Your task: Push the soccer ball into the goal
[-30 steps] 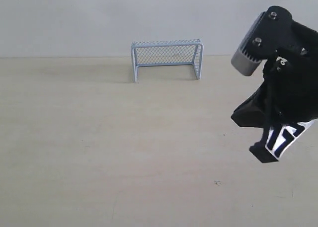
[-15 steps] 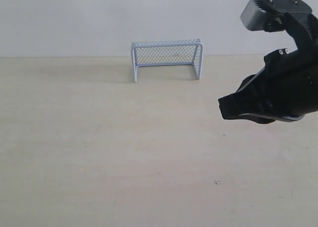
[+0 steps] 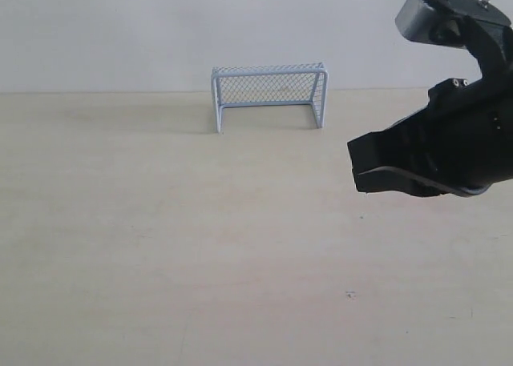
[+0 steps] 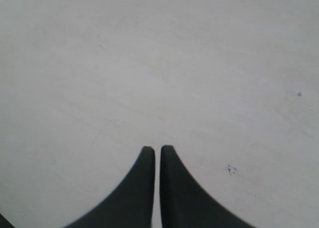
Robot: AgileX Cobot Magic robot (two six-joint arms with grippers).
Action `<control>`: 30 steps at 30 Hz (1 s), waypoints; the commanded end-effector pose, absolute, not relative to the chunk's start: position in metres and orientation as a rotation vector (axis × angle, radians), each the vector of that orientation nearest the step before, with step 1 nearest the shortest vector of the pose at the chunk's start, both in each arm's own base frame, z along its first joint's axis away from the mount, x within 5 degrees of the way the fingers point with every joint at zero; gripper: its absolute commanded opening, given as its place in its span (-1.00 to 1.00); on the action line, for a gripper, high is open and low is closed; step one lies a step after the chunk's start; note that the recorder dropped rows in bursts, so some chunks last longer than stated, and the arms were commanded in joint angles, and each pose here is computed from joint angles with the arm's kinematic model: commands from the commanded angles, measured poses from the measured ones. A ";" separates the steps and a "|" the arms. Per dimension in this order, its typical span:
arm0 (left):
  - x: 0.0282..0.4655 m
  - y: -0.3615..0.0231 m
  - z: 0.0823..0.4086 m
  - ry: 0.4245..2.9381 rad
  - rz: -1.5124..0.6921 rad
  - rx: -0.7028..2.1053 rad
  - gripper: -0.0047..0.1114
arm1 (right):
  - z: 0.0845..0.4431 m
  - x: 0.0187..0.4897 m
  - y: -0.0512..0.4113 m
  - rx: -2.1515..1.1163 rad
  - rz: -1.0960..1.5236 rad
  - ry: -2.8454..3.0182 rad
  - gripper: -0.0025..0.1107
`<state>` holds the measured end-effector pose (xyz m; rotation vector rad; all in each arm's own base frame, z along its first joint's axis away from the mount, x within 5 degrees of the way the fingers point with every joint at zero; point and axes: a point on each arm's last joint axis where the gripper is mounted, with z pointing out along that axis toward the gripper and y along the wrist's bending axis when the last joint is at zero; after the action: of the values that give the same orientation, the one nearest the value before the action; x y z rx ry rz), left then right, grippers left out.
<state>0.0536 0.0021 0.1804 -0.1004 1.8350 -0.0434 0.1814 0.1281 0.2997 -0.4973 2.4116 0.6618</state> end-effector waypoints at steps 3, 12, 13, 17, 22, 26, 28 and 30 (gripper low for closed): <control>0.054 0.002 0.183 1.820 -0.055 -0.113 -0.81 | 0.302 0.180 0.128 -0.494 0.668 2.403 -0.96; 0.054 0.002 0.183 1.820 -0.055 -0.113 -0.81 | 0.304 0.180 0.128 -0.482 0.674 2.386 -0.96; 0.054 0.002 0.183 1.820 -0.055 -0.113 -0.81 | 0.304 0.181 0.128 -0.478 0.673 2.380 -0.96; 0.054 0.002 0.183 1.820 -0.055 -0.113 -0.81 | 0.308 0.178 0.125 -0.479 0.668 2.356 -0.96; 0.054 0.002 0.183 1.820 -0.055 -0.113 -0.81 | 0.324 0.170 0.114 -0.463 0.618 2.178 -0.96; 0.054 0.002 0.183 1.820 -0.055 -0.113 -0.81 | 0.328 0.160 0.102 -0.385 0.595 2.004 -0.96; 0.054 0.002 0.183 1.820 -0.055 -0.113 -0.81 | 0.325 0.155 0.097 -0.364 0.585 1.959 -0.96; 0.054 0.002 0.183 1.820 -0.055 -0.113 -0.81 | 0.321 0.148 0.091 -0.365 0.555 1.904 -0.96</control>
<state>0.0536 0.0021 0.1804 -0.1004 1.8350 -0.0434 0.1547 0.0982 0.3221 -0.3640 1.9913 0.5983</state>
